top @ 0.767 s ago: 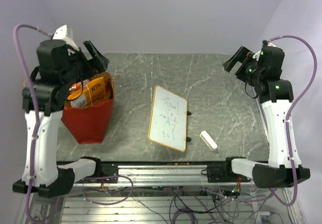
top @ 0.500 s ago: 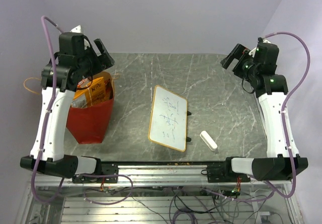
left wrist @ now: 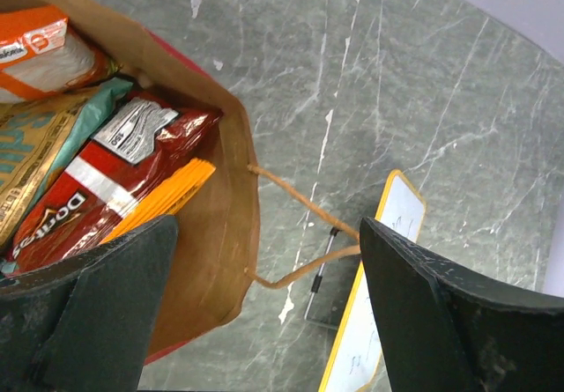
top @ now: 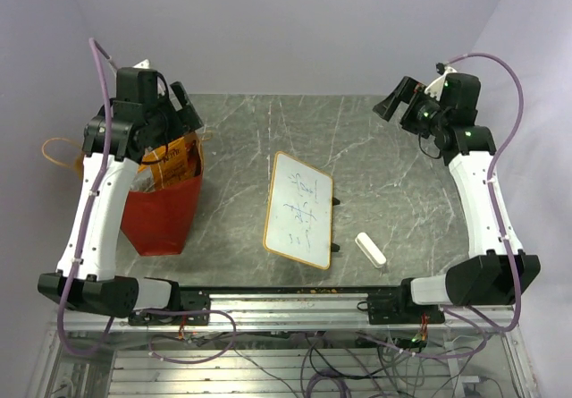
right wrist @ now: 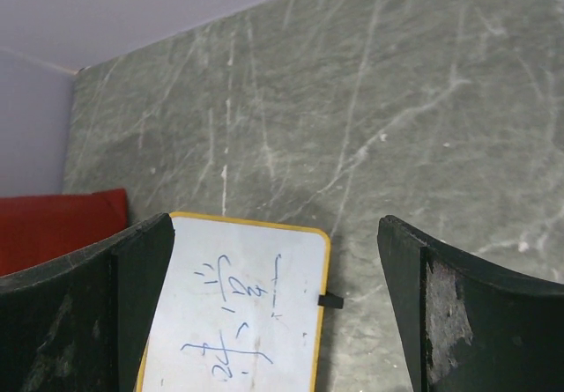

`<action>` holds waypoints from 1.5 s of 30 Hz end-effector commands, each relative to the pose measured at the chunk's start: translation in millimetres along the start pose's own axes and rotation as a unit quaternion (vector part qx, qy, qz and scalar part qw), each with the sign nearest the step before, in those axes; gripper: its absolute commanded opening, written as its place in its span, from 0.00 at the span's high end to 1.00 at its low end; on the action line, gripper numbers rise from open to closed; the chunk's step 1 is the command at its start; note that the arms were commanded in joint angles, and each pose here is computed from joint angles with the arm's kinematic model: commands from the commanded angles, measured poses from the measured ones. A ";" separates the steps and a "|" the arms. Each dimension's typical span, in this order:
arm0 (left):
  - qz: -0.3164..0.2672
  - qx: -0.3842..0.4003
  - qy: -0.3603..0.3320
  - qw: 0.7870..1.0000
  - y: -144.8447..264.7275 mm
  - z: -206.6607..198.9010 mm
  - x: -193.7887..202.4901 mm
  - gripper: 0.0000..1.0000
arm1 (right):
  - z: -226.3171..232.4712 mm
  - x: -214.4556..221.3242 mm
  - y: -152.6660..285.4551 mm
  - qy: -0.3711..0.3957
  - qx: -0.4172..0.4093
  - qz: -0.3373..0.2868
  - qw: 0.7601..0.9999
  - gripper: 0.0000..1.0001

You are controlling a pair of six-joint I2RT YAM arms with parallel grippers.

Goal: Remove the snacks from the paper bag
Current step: Move the paper bag to the center of the board.

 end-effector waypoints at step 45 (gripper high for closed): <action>0.090 0.185 -0.011 0.979 -30.5 -54.6 17.4 0.93 | 68.7 24.6 -33.3 0.059 -0.139 0.056 0.987 0.00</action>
Point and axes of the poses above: each gripper's point midway between its finger pads, its own y axis back along the fingers, its own z axis along the line the jaws close on, x = y × z, the point moved 4 cm from there along y, back along the fingers, and after that the axes turned 12 degrees about y, right-handed, at the moved point
